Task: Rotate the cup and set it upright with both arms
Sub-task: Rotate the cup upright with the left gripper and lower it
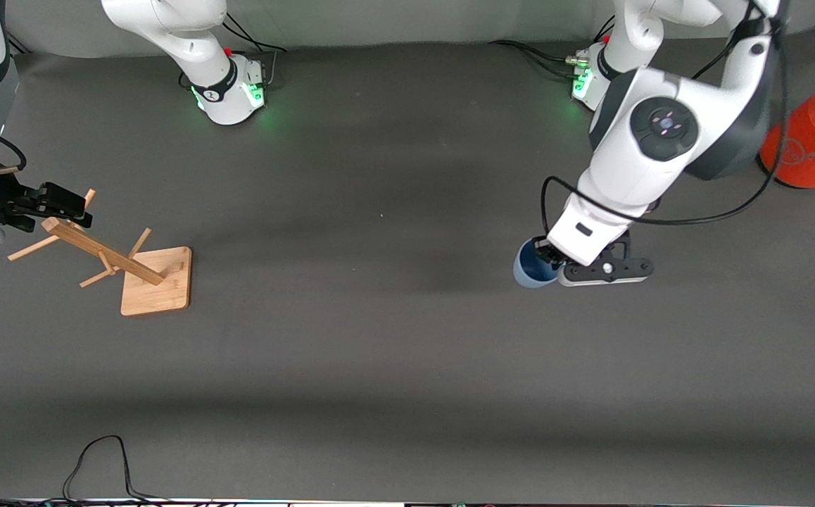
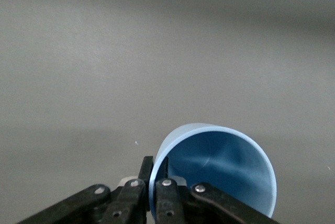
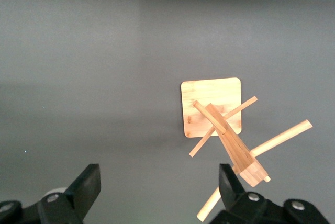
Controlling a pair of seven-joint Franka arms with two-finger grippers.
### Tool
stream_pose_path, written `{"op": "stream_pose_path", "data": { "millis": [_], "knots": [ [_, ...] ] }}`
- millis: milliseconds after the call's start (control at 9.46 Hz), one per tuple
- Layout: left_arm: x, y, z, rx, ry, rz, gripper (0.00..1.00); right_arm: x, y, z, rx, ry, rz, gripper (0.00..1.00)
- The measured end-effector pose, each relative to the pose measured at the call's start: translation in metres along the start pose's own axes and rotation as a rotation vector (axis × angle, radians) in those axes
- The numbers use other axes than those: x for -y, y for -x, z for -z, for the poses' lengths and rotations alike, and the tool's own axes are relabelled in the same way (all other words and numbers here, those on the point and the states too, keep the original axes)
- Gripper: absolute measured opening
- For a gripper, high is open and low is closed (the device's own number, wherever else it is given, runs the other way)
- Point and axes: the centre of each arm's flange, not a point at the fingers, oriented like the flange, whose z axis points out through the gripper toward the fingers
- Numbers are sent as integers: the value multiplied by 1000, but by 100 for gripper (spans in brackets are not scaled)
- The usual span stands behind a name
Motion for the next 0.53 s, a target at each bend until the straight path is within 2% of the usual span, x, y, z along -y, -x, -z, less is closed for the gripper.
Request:
{"op": "stream_pose_path", "data": {
  "millis": [211,528],
  "knots": [
    [-1,13,-45,-27,13,48,6,0,0,0,-1,0,0,100],
    [-53,46,-111,-44,27,101,6,-3,0,0,-1,0,-4,100]
  ]
}}
